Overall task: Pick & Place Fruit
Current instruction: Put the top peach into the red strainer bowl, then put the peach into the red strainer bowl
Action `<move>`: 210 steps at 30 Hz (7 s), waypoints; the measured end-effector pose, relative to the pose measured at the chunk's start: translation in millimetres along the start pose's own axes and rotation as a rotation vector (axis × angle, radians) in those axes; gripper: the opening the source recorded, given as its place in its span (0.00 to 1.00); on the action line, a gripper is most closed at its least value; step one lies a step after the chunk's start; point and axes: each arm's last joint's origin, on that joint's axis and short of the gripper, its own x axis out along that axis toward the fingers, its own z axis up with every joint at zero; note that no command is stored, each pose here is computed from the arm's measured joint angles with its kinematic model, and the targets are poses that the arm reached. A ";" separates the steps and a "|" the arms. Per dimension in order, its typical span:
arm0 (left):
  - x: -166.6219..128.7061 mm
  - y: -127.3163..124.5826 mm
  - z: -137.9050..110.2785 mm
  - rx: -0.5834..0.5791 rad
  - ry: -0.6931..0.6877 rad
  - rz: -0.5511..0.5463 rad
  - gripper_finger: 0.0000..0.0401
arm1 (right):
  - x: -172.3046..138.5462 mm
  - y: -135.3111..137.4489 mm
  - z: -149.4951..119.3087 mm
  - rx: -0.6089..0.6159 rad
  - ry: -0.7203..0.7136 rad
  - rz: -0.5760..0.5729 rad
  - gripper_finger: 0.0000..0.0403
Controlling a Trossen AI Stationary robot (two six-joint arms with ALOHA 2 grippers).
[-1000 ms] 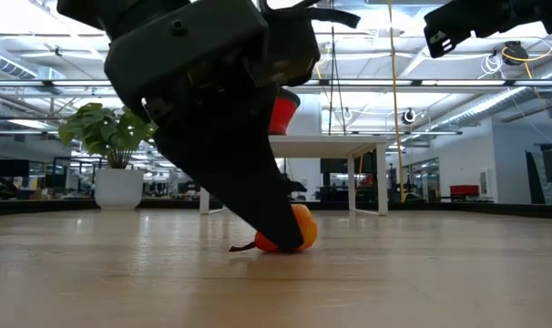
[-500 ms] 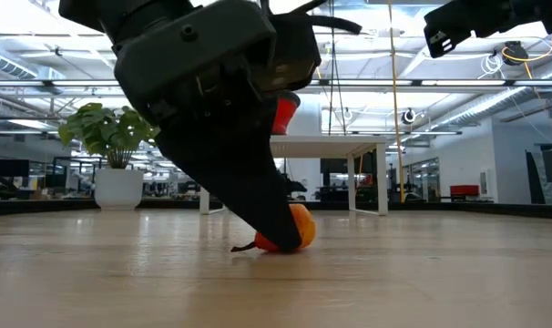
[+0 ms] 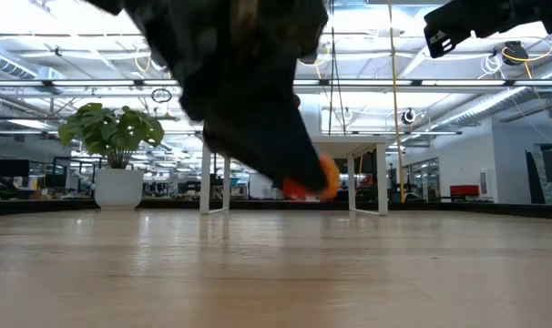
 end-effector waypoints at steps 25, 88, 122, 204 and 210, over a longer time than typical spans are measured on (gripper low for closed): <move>-141.0 -5.4 107.9 0.155 -0.787 -0.389 0.26 | 0.0 0.0 0.3 -0.023 -0.003 0.000 0.00; -119.4 70.5 124.5 -0.738 -0.561 -0.369 0.26 | 0.0 -0.1 0.3 -0.058 -0.002 -0.003 0.00; -229.7 231.3 120.5 -0.230 -0.508 0.431 0.26 | 0.5 -0.6 0.1 -0.087 0.001 -0.012 0.00; -233.8 290.2 85.3 -0.154 -0.145 0.389 0.31 | 0.4 -2.8 -0.2 -0.086 0.013 -0.085 0.00; -233.5 290.6 85.5 -0.168 -0.149 0.391 0.42 | 0.4 -2.7 -0.1 -0.081 0.013 -0.085 0.00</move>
